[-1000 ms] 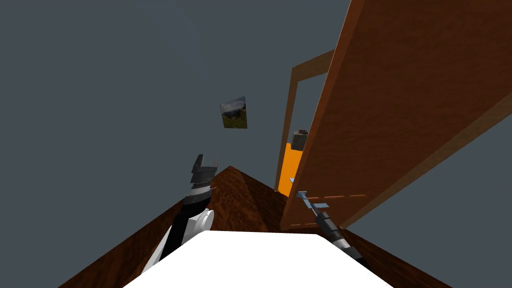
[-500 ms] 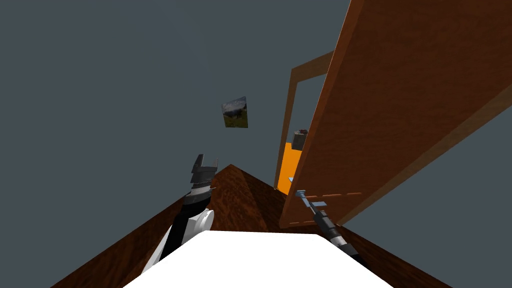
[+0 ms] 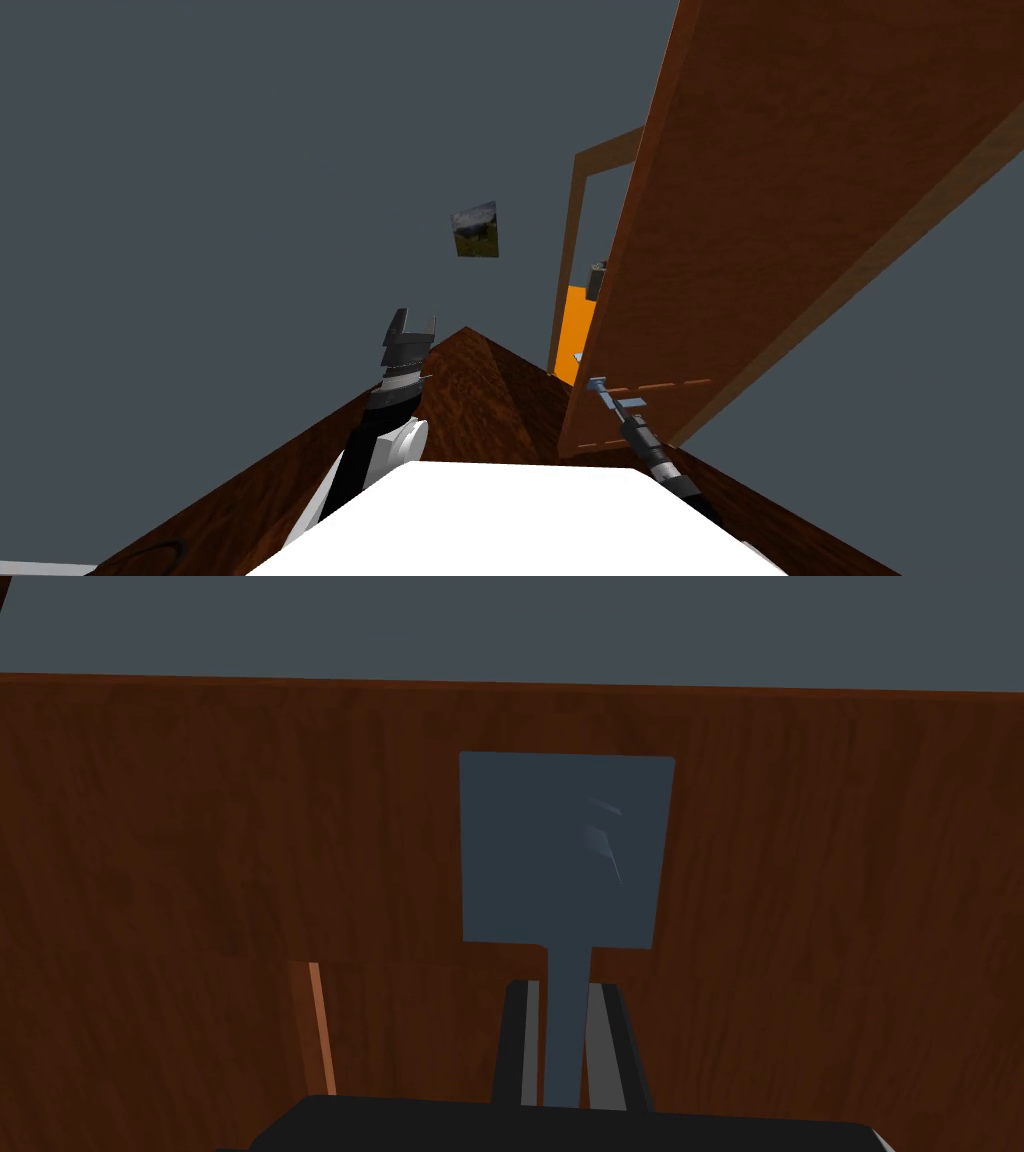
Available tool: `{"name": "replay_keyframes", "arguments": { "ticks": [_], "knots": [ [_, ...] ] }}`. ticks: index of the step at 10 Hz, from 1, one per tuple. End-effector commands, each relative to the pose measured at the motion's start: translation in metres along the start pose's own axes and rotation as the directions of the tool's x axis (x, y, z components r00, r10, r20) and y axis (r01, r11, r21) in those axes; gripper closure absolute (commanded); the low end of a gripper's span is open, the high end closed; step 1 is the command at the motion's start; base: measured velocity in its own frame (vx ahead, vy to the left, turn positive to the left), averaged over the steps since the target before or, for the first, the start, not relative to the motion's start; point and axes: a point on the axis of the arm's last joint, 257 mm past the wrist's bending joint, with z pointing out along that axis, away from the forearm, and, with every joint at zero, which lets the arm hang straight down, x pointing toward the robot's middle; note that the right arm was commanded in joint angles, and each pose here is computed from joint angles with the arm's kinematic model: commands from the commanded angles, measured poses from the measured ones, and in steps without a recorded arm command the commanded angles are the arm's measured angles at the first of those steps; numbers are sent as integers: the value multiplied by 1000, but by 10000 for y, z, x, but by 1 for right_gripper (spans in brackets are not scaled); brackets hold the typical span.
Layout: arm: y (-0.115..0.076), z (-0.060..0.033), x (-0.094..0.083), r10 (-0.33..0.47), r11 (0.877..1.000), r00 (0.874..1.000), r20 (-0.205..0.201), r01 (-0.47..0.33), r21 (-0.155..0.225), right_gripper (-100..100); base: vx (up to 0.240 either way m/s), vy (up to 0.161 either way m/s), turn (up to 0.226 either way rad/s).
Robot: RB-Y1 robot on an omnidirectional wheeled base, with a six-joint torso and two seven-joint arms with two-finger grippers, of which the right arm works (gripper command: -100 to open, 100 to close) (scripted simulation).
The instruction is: Pull the door open
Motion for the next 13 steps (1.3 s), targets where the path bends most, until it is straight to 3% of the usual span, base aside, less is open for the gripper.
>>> {"name": "replay_keyframes", "arguments": {
  "ticks": [1,4,10,11,13],
  "knots": [
    [-22,-6,80,7,1000,1000,-10,-7,4,100,-74,-33,-12],
    [-23,48,113,6,1000,1000,-9,-6,4,100,-52,-19,31],
    [-1,414,367,4,1000,1000,-3,-4,1,100,-205,-103,128],
    [-1,414,367,4,1000,1000,-3,-4,1,100,-132,-68,46],
    [15,510,443,5,1000,1000,-3,-5,0,100,-107,-72,71]
  ]
}}
